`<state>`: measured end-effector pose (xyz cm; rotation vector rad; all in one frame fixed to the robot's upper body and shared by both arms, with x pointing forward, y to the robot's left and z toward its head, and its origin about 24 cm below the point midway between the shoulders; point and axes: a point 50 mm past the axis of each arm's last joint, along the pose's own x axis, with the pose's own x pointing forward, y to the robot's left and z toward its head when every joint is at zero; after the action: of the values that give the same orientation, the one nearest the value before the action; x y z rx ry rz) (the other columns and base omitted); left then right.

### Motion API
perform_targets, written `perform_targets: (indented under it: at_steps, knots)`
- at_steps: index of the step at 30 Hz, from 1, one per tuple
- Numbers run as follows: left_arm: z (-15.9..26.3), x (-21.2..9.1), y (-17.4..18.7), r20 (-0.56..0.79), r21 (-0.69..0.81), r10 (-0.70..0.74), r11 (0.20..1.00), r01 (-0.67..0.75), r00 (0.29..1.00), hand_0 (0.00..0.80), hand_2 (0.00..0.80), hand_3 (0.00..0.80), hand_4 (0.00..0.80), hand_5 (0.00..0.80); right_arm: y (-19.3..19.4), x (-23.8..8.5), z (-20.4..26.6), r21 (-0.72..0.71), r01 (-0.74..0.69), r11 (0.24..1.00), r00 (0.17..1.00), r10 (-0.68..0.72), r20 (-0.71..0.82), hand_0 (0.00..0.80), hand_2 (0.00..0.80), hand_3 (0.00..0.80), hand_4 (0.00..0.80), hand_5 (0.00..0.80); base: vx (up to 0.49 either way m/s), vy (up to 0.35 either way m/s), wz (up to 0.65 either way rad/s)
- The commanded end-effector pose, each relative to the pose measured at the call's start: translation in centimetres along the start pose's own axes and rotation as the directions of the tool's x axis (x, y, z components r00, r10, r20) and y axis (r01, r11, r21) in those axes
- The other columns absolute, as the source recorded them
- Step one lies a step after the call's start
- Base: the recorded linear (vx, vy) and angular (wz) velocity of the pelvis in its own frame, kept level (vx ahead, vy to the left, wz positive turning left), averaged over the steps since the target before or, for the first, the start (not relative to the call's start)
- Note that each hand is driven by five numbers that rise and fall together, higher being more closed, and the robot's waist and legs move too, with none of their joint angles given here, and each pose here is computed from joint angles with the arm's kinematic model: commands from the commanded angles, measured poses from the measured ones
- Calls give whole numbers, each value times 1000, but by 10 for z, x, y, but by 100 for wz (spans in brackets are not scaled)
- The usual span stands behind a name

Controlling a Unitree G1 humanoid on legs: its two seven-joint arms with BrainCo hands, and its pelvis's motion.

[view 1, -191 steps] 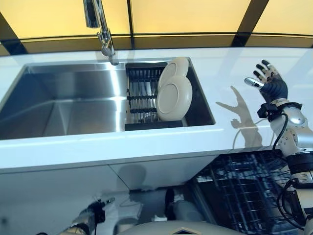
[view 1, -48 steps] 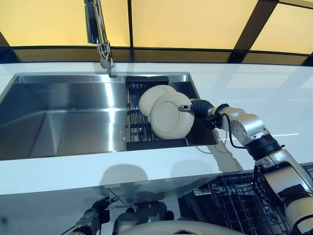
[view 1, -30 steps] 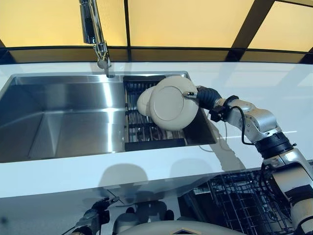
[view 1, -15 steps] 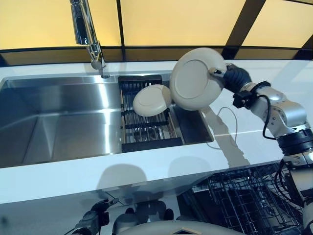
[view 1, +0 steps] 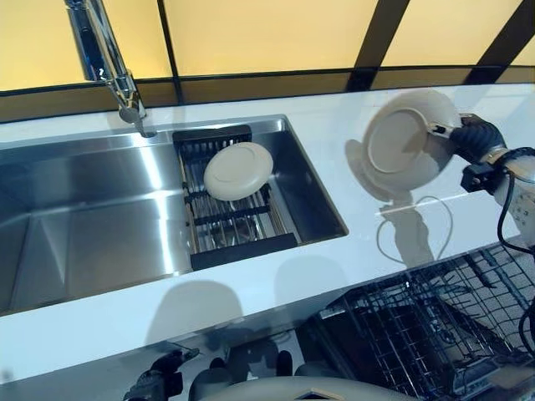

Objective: Take plates into dishwasher

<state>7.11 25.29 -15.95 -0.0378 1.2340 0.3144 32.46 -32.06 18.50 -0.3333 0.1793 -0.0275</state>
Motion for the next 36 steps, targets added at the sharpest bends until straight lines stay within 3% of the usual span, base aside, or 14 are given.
perform_targets:
  at_steps: [1, 24, 36]
  knots:
    - [42, 3, 2, 129, -19, 6, 1000, -3, 992, 0, 0, 0, 0, 0, -27, -12, 12, -45, 77, 996, 994, -73, 76, 800, 800, 800, 800, 800, -10, 3, -6]
    - [40, 1, 12, 141, -79, 36, 997, -25, 989, 0, 0, 0, 0, 0, -73, -62, -83, -107, 236, 966, 946, -254, -203, 800, 800, 800, 800, 800, -4, 0, -7]
    - [43, 0, 17, 155, -96, 49, 995, -34, 987, 0, 0, 0, 0, 0, -93, -88, -99, -250, 289, 924, 905, -348, -244, 800, 800, 800, 800, 800, -6, -4, -1]
